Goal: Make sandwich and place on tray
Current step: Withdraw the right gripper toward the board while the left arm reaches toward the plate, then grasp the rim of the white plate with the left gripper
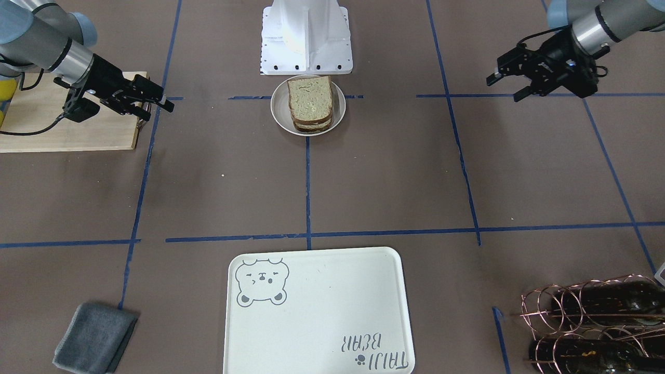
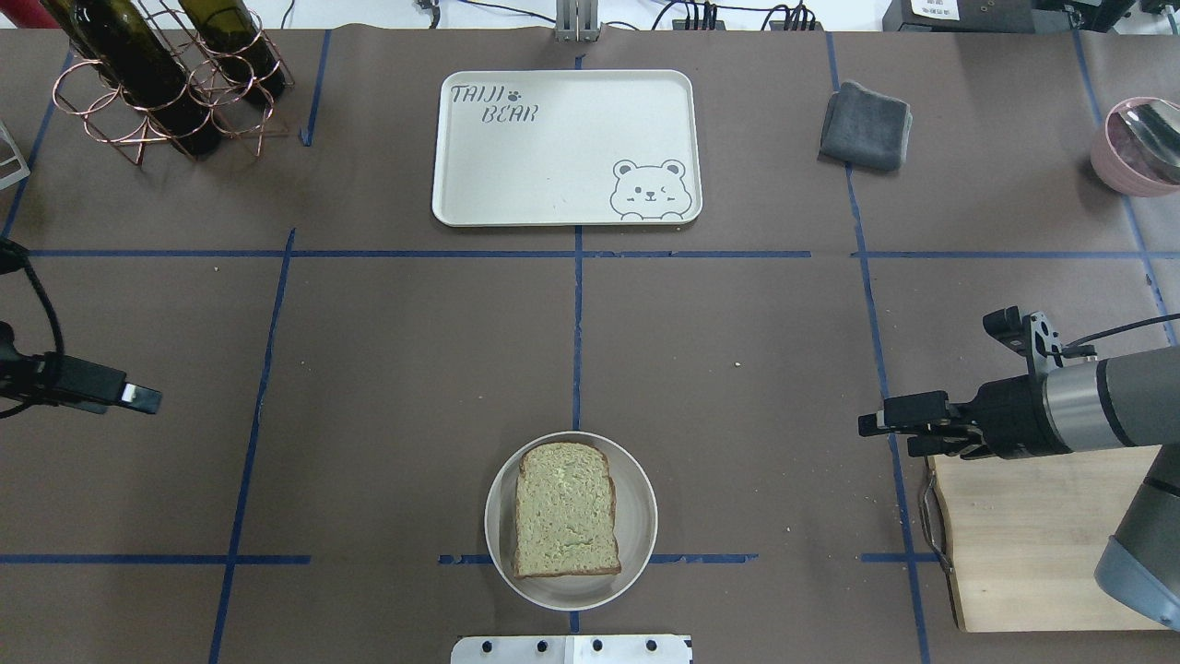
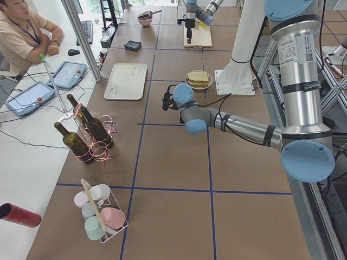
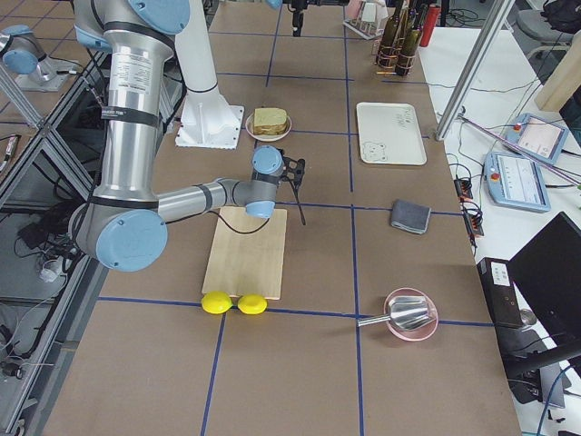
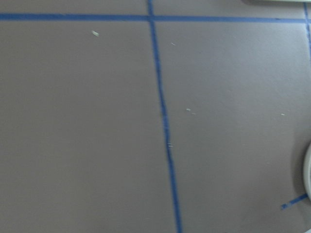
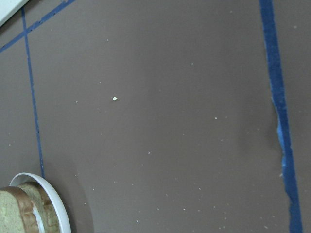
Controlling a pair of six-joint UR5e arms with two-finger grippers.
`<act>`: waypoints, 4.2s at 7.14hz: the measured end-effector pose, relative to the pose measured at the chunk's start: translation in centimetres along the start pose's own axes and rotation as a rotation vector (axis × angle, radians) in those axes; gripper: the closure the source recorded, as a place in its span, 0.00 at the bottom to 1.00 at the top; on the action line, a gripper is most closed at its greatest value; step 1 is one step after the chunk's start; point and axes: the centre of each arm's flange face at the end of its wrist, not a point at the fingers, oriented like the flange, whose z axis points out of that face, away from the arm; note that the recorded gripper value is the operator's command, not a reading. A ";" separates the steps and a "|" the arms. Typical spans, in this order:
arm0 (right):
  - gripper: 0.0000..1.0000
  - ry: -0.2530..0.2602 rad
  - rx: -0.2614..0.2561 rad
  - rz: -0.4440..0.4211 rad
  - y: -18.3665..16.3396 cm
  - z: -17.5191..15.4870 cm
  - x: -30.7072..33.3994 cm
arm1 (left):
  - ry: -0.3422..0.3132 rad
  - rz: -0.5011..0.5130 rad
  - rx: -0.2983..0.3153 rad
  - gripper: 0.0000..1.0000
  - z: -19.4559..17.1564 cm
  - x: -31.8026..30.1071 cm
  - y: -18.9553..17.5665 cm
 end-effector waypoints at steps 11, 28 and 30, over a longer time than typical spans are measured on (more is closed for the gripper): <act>0.00 0.021 0.014 0.019 -0.9 -1.5 2.0 | -0.161 -0.213 -0.020 0.59 25.8 22.4 7.0; 0.00 0.023 0.019 0.020 -0.9 -1.4 2.1 | -0.187 -0.214 -0.023 0.98 28.9 22.8 6.5; 0.00 0.022 0.018 0.019 -0.9 -1.5 2.0 | -0.185 -0.216 -0.023 1.00 28.9 22.8 6.5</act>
